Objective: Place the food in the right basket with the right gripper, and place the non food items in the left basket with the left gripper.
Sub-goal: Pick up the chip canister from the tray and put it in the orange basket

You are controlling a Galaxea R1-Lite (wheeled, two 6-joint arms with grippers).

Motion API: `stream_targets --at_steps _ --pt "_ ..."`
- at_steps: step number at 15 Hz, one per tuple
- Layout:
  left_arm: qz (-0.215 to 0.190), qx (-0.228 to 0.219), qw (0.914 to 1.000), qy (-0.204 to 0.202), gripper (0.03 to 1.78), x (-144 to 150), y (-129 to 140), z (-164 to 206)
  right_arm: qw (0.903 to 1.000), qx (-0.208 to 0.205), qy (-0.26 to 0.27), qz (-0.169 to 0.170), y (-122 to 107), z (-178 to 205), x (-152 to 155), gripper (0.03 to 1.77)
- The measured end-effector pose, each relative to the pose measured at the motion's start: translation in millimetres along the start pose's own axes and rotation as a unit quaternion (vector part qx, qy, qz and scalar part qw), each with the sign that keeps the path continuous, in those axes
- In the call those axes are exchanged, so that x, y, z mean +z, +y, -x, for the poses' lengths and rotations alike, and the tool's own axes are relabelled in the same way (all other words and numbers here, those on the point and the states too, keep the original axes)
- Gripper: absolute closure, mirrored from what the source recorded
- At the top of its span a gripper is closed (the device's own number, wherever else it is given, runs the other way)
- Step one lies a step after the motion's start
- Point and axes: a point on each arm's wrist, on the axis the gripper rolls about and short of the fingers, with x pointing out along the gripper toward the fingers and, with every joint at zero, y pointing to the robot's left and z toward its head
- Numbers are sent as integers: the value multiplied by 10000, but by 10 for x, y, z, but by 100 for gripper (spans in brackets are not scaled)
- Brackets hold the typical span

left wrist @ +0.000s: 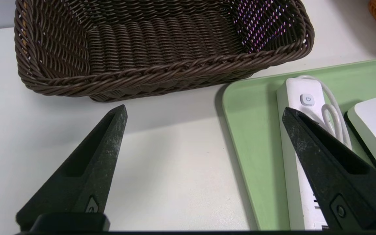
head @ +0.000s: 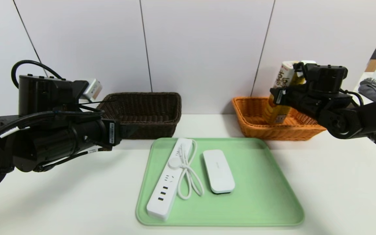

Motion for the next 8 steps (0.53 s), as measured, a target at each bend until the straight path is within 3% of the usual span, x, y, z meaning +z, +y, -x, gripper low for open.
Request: stream_targets --at_steps 6,8 --pt "0 0 10000 -17 12 -11 -6 -58 10000 -33 -28 -7 -32 -19 -3 89" --pt "1 -1 10000 -5 12 -16 -7 -65 10000 -15 -46 -11 -29 -20 5 72"
